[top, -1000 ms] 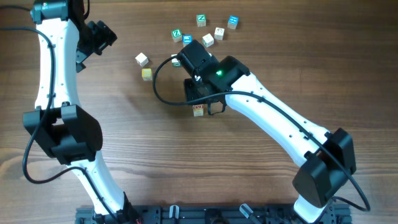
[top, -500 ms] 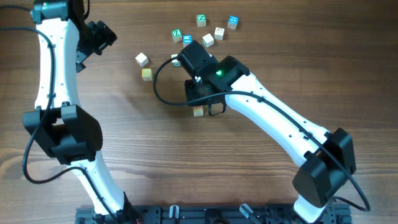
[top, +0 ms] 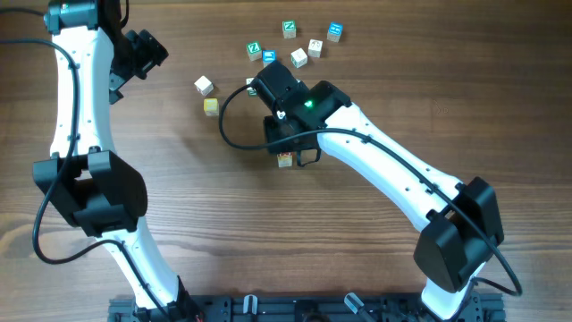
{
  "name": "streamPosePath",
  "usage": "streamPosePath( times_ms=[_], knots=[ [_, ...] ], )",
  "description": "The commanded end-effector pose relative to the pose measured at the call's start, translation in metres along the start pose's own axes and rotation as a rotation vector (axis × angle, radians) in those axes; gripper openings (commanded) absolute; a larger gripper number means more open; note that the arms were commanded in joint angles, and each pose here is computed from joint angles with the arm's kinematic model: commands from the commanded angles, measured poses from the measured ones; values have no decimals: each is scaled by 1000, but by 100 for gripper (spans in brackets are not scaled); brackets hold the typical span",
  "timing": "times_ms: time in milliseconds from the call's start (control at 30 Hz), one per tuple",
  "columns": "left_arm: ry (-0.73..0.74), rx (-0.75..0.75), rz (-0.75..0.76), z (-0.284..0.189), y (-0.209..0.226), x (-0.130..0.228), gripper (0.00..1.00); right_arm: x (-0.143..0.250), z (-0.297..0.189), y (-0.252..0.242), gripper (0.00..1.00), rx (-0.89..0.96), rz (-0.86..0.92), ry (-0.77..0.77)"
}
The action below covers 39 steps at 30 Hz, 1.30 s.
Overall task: Form a tower
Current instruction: 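Open the right gripper and pull it back from the tower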
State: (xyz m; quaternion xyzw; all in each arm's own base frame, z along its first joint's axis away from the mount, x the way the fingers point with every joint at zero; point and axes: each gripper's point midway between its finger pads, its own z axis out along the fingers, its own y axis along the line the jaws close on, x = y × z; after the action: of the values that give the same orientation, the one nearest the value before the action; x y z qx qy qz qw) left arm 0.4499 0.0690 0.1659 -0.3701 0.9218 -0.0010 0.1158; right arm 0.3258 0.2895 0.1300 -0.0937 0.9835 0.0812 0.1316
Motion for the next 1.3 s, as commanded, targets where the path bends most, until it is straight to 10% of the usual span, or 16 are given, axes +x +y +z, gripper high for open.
streamPosePath(
  times_ms=[0, 400, 667, 833, 1267],
  knots=[
    [-11, 5, 4, -4, -1, -2, 100, 5, 10, 1, 61, 9, 1, 23],
    [-11, 5, 4, -4, -1, -2, 100, -57, -49, -30, 68, -37, 98, -124],
    [-11, 5, 4, -4, -1, -2, 100, -18, -38, -94, 58, -191, 101, 157],
    [-11, 5, 4, -4, -1, -2, 100, 4, -28, -71, 52, -511, 56, 240],
    [-11, 5, 4, -4, -1, -2, 100, 28, 0, -63, 41, -589, 105, 298]
  ],
)
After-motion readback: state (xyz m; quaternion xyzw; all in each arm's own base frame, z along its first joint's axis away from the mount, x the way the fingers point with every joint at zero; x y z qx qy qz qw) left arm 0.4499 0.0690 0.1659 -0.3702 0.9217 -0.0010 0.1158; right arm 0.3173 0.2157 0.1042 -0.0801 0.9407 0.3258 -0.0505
